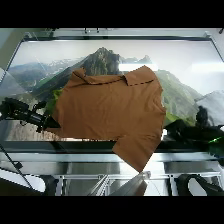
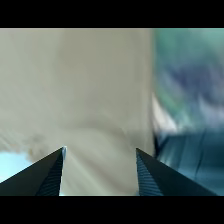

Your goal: Fold the shirts.

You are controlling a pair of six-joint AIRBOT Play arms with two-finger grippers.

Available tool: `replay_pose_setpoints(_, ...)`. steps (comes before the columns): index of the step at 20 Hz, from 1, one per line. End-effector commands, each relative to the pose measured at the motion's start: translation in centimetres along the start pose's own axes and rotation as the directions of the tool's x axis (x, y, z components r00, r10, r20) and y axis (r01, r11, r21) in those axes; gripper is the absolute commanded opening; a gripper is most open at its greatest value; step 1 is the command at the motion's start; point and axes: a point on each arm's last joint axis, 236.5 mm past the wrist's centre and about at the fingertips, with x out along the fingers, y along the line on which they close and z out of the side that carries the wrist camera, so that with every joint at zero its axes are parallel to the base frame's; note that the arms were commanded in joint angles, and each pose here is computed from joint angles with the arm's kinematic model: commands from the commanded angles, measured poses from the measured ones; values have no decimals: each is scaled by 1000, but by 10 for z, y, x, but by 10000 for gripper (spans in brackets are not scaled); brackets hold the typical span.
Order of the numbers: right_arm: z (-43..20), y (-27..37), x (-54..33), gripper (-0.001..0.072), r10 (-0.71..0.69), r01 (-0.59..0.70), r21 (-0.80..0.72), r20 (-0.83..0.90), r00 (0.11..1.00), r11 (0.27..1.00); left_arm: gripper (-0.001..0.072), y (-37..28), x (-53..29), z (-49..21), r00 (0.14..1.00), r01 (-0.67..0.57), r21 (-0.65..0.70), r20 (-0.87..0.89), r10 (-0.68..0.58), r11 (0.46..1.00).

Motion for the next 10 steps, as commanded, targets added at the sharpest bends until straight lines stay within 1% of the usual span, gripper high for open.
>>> replay_pose_setpoints(1,-45,-29,20,511,-25,44,161,-118,993,986,25,-14,1,-4,998,64,-2,-11,-64,998)
replay_pose_setpoints(3,-48,-38,26,510,-40,59,175,-108,993,983,25,-13,3,-5,998,63,-7,-15,-63,998)
replay_pose_setpoints(5,-34,-39,28,511,-39,46,164,-48,998,985,25,-13,2,-5,998,64,-7,-15,-64,998)
replay_pose_setpoints(7,-20,-25,30,511,24,-25,159,6,1000,987,25,-13,2,-6,998,65,-7,-18,-65,998)
replay_pose_setpoints(10,-15,-17,38,508,79,-79,173,5,997,982,25,-13,3,-6,998,65,-8,-17,-65,998)
